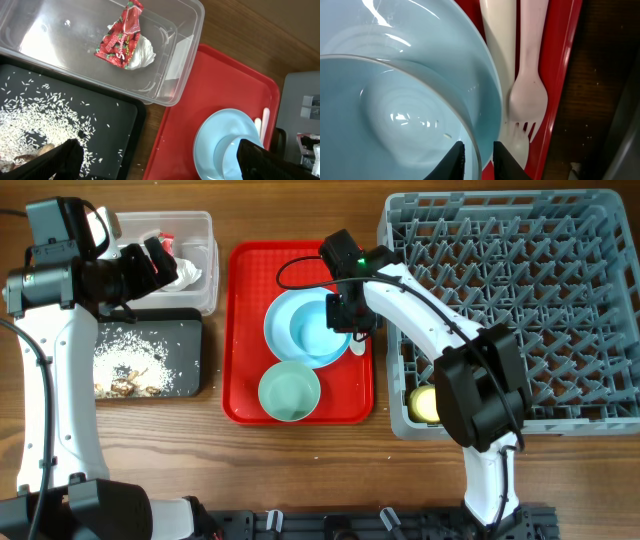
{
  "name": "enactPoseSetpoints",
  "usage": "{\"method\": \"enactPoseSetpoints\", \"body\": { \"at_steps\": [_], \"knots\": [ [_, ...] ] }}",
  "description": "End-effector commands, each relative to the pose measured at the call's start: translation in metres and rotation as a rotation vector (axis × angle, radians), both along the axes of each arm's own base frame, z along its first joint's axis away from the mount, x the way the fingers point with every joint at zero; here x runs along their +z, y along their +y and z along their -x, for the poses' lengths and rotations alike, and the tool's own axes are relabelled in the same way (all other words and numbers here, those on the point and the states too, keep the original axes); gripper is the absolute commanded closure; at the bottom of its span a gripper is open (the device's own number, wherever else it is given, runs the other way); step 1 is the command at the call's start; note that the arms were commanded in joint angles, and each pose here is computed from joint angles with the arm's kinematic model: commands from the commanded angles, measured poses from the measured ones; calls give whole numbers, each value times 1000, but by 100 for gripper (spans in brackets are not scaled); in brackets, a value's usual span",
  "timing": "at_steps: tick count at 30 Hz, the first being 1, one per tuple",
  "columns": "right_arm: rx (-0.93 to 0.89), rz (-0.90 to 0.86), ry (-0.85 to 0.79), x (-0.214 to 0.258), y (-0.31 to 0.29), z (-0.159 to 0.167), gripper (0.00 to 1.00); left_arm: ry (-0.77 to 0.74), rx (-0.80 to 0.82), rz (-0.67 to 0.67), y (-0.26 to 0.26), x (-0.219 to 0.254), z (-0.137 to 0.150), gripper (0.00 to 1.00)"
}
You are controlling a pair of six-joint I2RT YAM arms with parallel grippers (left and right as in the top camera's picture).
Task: Sort waste into correct bins and load items into the dishwasher rack
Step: 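Move the right gripper to the tray and grasp the blue bowl, then carry the blue bowl into the dish rack with the right gripper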
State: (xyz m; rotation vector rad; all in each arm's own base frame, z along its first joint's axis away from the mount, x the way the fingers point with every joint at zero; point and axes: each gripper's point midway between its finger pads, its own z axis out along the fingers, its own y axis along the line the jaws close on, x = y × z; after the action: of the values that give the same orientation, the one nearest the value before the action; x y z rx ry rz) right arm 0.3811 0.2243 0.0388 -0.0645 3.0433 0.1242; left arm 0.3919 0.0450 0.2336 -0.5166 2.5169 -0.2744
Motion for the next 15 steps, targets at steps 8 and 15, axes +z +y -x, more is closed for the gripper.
{"method": "enactPoseSetpoints", "body": {
  "at_steps": [8,15],
  "knots": [
    [60,-3,15,-14,2,3,96,-23,1,-14,3,9,0,0],
    [82,-21,-115,62,-9,-17,96,-23,1,-14,3,9,0,0]
  ]
}}
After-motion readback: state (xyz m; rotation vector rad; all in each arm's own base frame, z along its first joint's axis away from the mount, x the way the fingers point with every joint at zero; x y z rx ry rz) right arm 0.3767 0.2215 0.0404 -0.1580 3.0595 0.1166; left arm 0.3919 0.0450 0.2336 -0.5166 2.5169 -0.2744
